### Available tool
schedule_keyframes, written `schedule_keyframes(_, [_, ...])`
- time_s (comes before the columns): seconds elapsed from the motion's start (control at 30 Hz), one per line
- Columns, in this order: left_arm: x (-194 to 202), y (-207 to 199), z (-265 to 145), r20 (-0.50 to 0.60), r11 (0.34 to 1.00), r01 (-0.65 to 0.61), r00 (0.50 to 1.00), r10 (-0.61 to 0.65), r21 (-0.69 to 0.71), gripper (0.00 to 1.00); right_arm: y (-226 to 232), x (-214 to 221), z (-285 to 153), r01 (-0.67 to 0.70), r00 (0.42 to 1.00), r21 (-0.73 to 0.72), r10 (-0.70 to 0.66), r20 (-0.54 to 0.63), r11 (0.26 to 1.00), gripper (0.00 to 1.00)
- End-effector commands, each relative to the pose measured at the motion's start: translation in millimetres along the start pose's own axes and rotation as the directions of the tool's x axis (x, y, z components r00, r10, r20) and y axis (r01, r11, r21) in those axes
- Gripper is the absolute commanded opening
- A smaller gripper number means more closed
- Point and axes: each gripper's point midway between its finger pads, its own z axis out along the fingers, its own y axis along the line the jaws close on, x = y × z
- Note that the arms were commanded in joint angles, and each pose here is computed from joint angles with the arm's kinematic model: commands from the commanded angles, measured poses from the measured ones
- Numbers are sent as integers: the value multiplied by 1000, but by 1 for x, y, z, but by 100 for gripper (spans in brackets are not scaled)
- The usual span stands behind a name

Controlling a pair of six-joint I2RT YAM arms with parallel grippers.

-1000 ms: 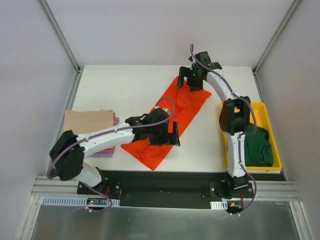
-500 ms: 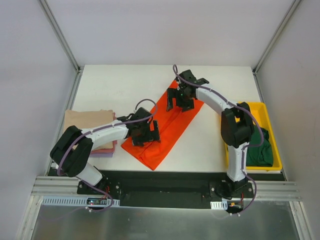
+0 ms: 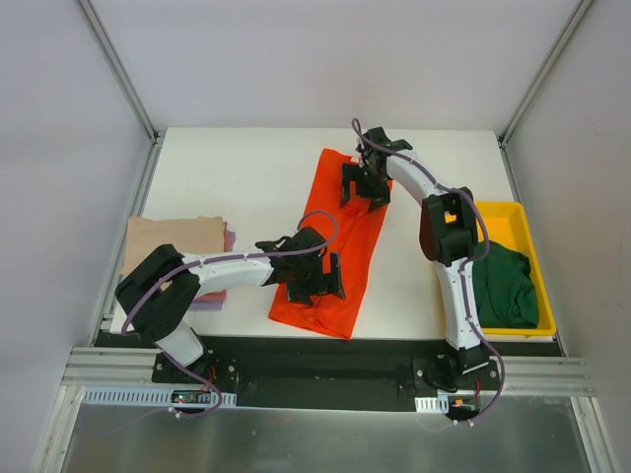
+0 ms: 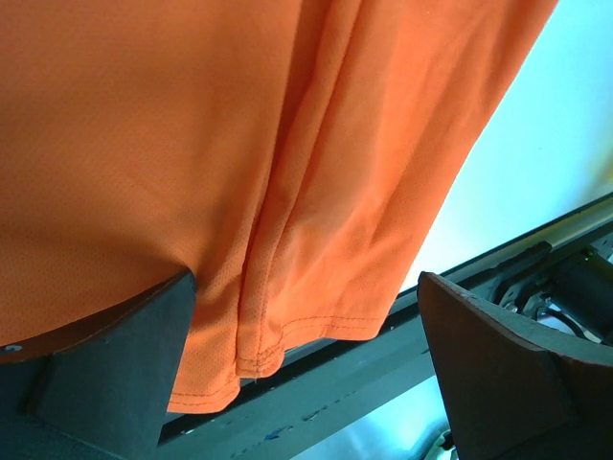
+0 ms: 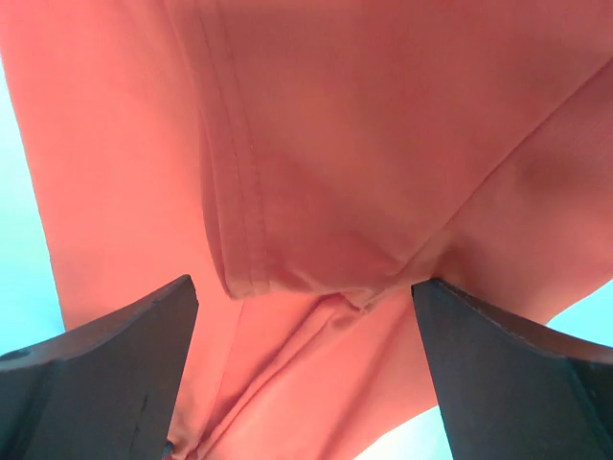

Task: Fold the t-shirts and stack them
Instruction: Rotate the tshirt 80 degrees

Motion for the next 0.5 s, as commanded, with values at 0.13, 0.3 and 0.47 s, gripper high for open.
schedule_keyframes(0.13, [-11,-36,-30,54,994,-60,997,55,95,99,21,-33,-89,199,963,24,-200,178,980,96])
schedule_keyframes(0.3, [-8,-18,-63,161,992,-88,984,72,91,99,27,5,-166,263,894,89,-277,351,961,96])
schedule_keyframes(0.47, [-3,55,-80,257,998,13,966,3,-60,99,54,96,-203,380,773,-81,-268,575,922,96])
